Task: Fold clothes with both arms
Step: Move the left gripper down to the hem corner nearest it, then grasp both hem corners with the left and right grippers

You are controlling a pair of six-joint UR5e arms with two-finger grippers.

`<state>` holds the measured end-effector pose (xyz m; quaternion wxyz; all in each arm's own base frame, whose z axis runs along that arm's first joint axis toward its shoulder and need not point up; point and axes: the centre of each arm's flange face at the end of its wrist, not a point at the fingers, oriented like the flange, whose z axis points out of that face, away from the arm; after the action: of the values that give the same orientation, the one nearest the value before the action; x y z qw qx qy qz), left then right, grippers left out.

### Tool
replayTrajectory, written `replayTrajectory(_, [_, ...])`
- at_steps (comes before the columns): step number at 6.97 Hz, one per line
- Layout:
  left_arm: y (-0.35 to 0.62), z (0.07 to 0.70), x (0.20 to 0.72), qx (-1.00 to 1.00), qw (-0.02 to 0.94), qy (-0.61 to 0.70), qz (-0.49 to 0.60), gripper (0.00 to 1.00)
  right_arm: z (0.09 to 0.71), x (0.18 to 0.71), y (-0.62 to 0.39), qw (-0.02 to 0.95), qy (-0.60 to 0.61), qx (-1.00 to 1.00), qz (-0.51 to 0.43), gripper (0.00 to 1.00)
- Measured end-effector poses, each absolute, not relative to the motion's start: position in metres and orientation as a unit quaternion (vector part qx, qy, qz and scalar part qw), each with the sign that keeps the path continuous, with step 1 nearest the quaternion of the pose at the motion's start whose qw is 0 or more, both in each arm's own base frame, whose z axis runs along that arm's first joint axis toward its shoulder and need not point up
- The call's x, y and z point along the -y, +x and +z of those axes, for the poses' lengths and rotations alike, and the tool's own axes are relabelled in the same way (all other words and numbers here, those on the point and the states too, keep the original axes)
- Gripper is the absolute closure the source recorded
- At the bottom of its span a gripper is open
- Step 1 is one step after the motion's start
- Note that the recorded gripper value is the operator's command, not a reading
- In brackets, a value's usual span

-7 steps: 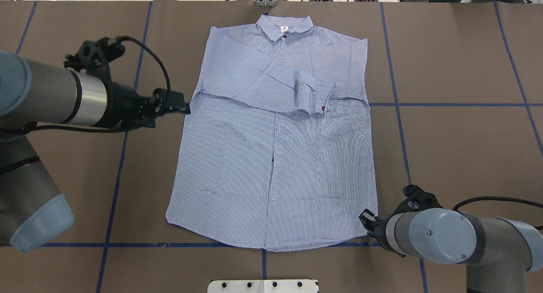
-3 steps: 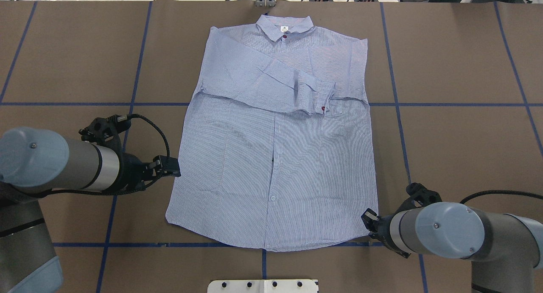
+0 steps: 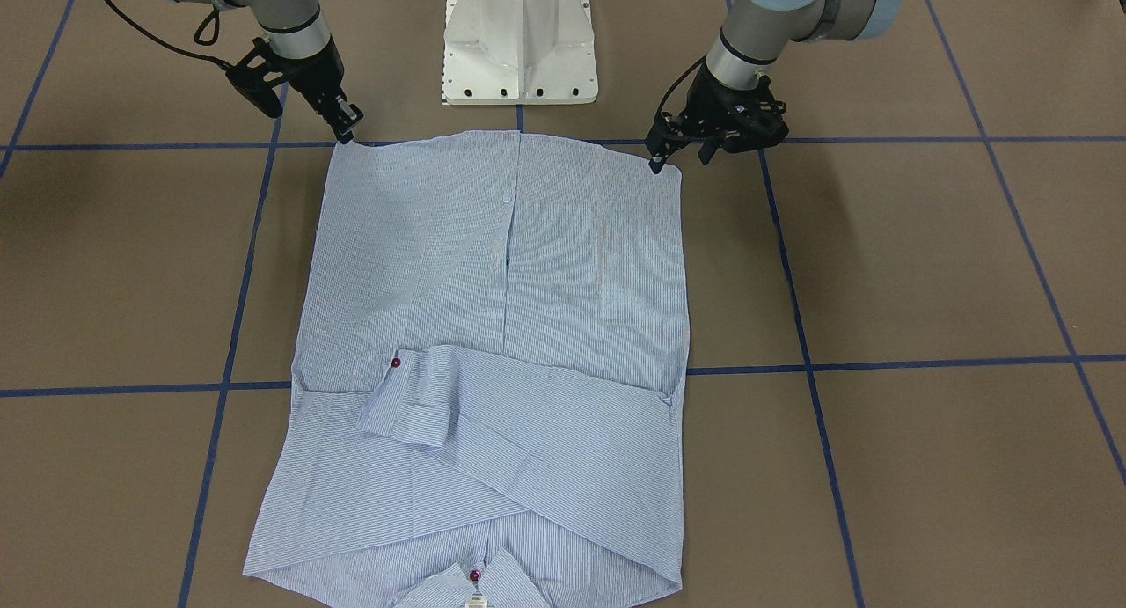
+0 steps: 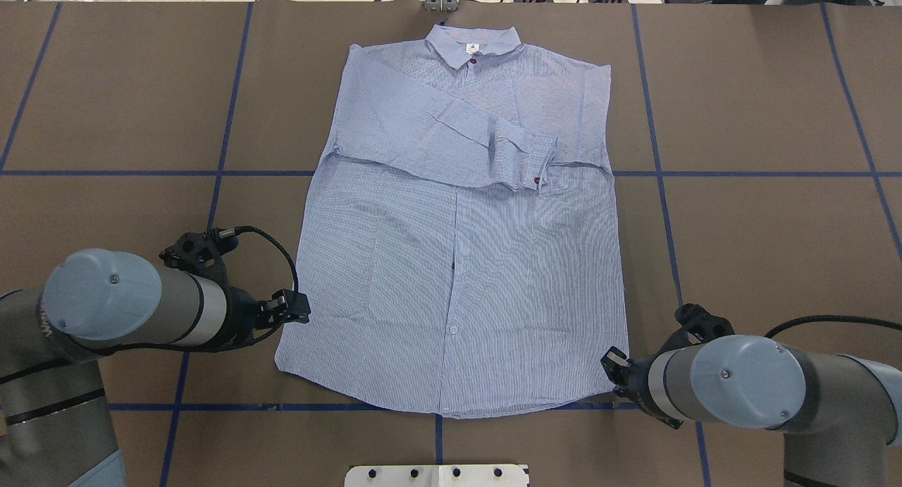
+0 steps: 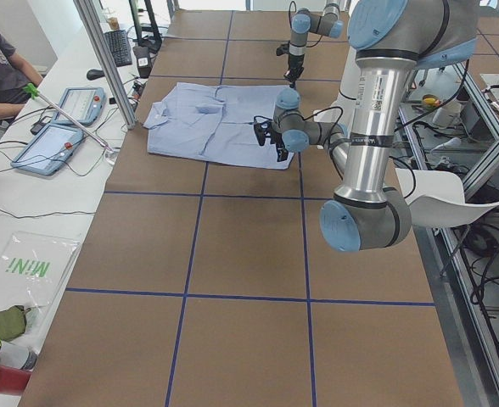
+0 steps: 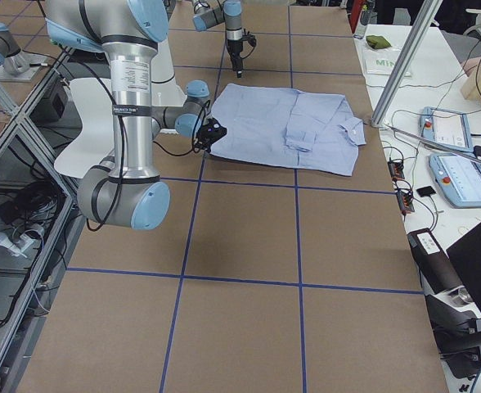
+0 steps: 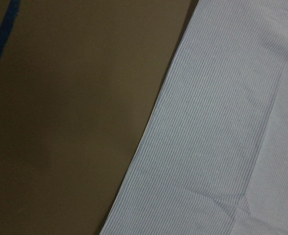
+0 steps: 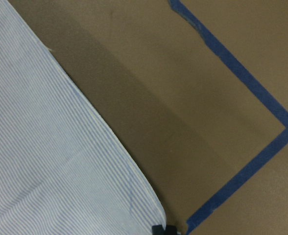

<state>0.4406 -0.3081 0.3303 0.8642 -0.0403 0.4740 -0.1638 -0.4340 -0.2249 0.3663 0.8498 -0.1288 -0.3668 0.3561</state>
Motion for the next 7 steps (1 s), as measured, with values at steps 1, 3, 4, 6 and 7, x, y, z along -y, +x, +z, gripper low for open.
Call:
replayTrajectory(1, [0.448,0.337,0.304,-0.468,0.868,-0.041,-0.163,0.19,0.366,0.225,-0.434,0.850,-0.129,0.367,0.356,1.00])
replayTrajectory(3, [0.458,0.343,0.296,-0.461,0.872,-0.042,-0.157,0.23,0.366,0.226,-0.433,0.849,-0.129,0.368,0.357,1.00])
replayTrajectory(4, [0.461,0.346,0.294,-0.458,0.874,-0.043,-0.155,0.25,0.365,0.227,-0.433,0.849,-0.129,0.368,0.357,1.00])
replayTrajectory(6, [0.472,0.357,0.288,-0.448,0.880,-0.049,-0.150,0.28,0.365,0.228,-0.433,0.848,-0.128,0.369,0.359,1.00])
replayTrajectory(7, [0.476,0.361,0.284,-0.444,0.882,-0.051,-0.147,0.32,0.364,0.229,-0.432,0.847,-0.128,0.369,0.360,1.00])
